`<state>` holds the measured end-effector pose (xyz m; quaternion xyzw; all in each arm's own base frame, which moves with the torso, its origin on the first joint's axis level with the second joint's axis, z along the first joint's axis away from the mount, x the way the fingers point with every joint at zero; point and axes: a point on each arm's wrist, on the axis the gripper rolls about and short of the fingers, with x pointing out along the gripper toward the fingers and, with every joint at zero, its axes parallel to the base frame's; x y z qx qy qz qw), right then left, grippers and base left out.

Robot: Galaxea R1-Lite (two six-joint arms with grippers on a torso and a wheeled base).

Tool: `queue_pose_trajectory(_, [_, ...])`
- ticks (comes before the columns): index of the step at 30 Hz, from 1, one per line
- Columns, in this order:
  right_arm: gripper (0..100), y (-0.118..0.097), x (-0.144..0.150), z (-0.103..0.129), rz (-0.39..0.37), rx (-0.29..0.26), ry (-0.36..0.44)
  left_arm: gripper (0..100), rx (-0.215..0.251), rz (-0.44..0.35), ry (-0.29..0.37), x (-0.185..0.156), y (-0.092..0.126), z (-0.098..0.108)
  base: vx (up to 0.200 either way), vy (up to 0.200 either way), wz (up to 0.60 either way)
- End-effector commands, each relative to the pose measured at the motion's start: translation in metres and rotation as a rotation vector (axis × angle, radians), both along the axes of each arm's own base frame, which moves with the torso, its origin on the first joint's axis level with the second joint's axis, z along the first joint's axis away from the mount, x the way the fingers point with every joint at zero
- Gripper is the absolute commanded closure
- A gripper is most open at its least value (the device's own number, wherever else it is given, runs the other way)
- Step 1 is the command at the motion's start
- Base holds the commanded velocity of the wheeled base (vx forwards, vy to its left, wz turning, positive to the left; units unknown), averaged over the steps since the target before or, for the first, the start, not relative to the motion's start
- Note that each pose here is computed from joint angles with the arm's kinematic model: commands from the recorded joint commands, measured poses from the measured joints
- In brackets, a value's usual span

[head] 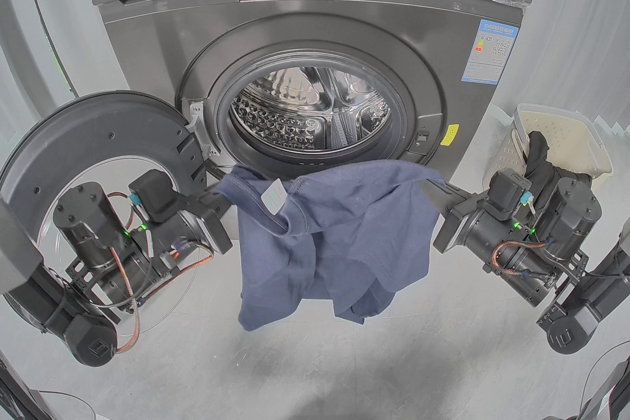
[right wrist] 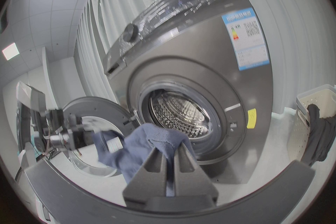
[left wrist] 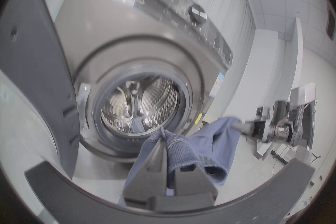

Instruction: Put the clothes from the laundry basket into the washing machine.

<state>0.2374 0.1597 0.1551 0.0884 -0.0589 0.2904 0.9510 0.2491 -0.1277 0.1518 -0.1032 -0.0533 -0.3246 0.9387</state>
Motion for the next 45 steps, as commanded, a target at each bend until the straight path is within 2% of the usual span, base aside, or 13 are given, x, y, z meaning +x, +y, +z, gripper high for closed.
queue_pose_trajectory(1, [100,0.002,0.006,-0.022,-0.006,-0.045,0.069,100,-0.063,0.009,-0.127,-0.014,0.01,0.038,0.0,0.0,0.0])
queue_pose_trajectory(7, [100,0.01,-0.001,-0.026,0.031,-0.041,0.087,100,-0.072,-0.004,-0.146,-0.019,0.01,0.044,0.0,0.0,0.0])
queue_pose_trajectory(8, [0,0.011,-0.002,-0.026,0.034,-0.041,0.09,100,-0.072,-0.004,-0.146,-0.019,0.01,0.044,0.0,0.0,0.0])
queue_pose_trajectory(13, [0,0.013,-0.008,-0.031,0.049,-0.055,0.113,100,-0.074,-0.004,-0.151,-0.019,0.01,0.044,0.0,0.0,0.0])
queue_pose_trajectory(14, [0,0.008,-0.025,-0.05,0.067,-0.109,0.197,100,-0.075,-0.007,-0.155,-0.019,0.009,0.045,0.0,0.0,0.0])
queue_pose_trajectory(16, [0,0.002,-0.034,-0.062,0.07,-0.153,0.249,100,-0.078,-0.009,-0.159,-0.018,0.009,0.047,0.0,0.0,0.0])
queue_pose_trajectory(17, [0,0.002,-0.034,-0.062,0.07,-0.153,0.249,100,-0.078,-0.009,-0.159,-0.018,0.009,0.047,0.0,0.0,0.0])
queue_pose_trajectory(19, [0,-0.002,-0.038,-0.073,0.071,-0.19,0.294,100,-0.079,-0.017,-0.158,-0.02,0.007,0.047,0.0,0.0,0.0])
queue_pose_trajectory(29, [0,0.02,-0.03,-0.082,0.118,-0.195,0.291,100,-0.079,-0.023,-0.157,-0.02,0.005,0.046,0.0,0.0,0.0])
queue_pose_trajectory(38, [0,0.067,-0.03,-0.078,0.235,-0.164,0.217,100,-0.081,-0.023,-0.147,-0.014,-0.004,0.044,0.0,0.0,0.0])
queue_pose_trajectory(39, [0,0.067,-0.03,-0.078,0.235,-0.164,0.217,100,-0.081,-0.023,-0.147,-0.014,-0.004,0.044,0.0,0.0,0.0])
queue_pose_trajectory(40, [0,0.078,-0.034,-0.077,0.267,-0.16,0.206,100,-0.083,-0.012,-0.143,-0.01,-0.008,0.043,0.0,0.0,0.0])
queue_pose_trajectory(45, [0,0.098,-0.046,-0.083,0.335,-0.157,0.188,100,-0.089,0.04,-0.126,0.005,-0.017,0.036,0.0,0.0,0.0])
